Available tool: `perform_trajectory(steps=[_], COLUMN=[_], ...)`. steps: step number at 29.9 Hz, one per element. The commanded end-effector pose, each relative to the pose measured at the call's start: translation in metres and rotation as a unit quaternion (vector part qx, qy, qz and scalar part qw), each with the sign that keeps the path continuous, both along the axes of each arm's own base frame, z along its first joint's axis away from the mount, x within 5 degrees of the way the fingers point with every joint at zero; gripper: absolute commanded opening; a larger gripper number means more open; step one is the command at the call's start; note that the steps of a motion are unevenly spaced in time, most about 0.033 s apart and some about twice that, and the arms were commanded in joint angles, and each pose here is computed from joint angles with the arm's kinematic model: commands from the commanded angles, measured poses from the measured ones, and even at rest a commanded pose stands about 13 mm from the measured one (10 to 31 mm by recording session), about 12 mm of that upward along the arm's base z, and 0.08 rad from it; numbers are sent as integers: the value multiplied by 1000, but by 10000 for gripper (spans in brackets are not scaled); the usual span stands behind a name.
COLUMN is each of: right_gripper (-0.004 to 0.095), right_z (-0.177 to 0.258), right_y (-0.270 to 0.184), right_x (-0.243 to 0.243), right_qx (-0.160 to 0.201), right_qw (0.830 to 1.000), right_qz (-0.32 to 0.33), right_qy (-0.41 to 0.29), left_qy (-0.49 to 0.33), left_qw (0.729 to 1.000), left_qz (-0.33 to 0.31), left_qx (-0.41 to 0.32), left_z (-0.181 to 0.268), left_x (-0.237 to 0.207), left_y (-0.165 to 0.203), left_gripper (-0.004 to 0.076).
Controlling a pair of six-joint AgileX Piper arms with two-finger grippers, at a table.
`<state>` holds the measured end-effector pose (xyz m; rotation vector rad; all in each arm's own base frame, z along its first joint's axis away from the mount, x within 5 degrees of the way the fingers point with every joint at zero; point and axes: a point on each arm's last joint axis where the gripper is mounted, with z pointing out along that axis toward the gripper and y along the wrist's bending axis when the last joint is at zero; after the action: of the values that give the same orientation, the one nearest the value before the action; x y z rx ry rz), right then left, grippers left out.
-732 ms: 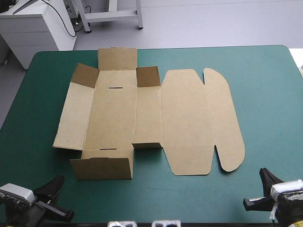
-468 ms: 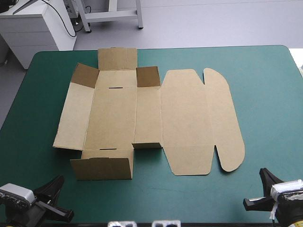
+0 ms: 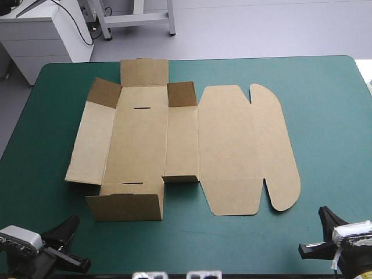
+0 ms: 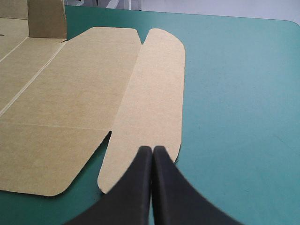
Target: Fold the box
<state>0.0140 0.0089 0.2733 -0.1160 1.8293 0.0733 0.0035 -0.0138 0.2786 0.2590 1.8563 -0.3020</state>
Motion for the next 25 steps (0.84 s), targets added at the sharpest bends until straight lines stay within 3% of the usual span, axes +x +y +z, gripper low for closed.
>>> perform_trajectory(steps=[1,5,12,25], right_gripper=[-20,-20,-20,-20], right_z=[14,14,14,14], right_y=[0,0,0,0], right_x=[-5,-5,-4,-4], right_qx=[6,6,6,6], right_qw=[998,998,998,998], right_qz=[-1,-1,-1,-1], right_qy=[-62,-62,-64,-63], left_qy=[-17,11,-11,78], left_qw=[999,999,999,997], left_qz=[-6,-5,14,7], left_qx=[-29,-33,-30,21], left_z=[14,20,60,99], left_x=[6,23,63,173], left_y=[-3,-7,-12,-36], left_gripper=[-8,-8,-8,15])
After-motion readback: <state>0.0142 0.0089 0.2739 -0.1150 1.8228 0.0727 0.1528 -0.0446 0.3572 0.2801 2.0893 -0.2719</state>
